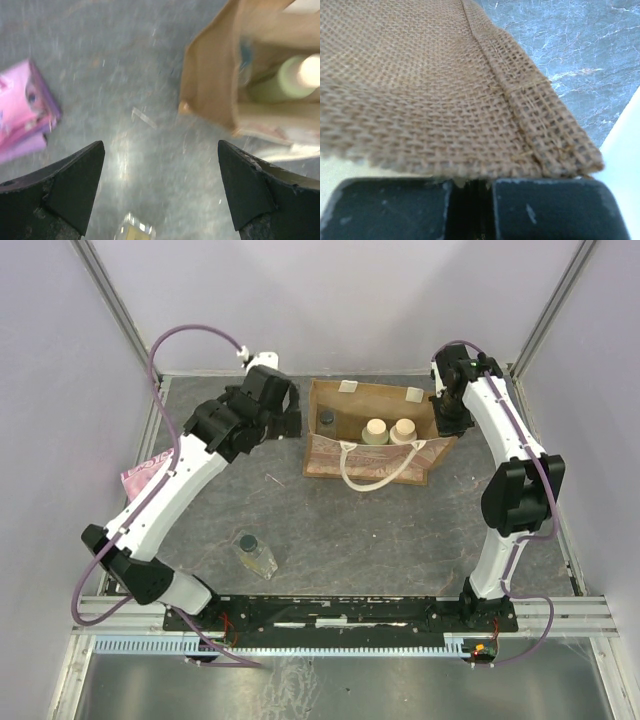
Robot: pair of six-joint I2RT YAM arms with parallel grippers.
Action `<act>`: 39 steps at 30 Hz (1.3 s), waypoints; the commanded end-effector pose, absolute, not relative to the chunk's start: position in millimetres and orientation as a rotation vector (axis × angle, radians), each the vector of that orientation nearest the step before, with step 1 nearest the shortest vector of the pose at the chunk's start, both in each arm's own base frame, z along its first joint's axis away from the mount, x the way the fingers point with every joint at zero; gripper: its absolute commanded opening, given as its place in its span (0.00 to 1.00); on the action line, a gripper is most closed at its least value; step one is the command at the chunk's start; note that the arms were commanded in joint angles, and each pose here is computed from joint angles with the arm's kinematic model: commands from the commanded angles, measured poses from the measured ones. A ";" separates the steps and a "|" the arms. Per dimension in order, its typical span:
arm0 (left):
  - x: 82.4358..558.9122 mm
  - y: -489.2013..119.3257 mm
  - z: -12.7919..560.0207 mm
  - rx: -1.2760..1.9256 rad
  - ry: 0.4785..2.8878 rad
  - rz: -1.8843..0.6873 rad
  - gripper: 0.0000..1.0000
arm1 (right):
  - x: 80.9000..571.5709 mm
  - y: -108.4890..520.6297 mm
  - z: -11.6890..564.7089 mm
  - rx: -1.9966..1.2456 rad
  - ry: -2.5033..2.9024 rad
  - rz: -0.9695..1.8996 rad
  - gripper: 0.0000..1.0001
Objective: Place the personal care products into the canvas bag
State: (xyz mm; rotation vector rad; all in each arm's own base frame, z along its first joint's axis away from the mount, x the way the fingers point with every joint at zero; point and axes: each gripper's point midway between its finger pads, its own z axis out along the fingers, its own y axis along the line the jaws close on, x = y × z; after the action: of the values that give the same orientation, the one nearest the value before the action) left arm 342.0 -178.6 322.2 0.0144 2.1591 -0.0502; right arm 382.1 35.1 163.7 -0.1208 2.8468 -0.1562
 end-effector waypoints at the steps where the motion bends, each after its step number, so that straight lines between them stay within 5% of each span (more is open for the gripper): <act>1: 281.7 -134.7 290.2 -0.297 2.317 0.008 1.00 | 383.5 39.9 147.9 -0.131 2.901 -0.133 0.00; 18: 169.7 -97.8 223.9 -0.898 2.472 -0.115 1.00 | 390.7 45.0 133.7 -0.134 2.944 -0.110 0.01; 39: 131.2 -122.8 138.5 -1.082 2.653 -0.254 1.00 | 391.5 50.1 133.9 -0.118 2.944 -0.067 0.01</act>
State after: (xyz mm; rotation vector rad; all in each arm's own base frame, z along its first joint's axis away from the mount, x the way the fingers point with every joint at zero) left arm 119.8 -108.0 142.4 -1.0113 2.7011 -0.1409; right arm 387.4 31.9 155.9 -0.1261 2.8957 -0.1746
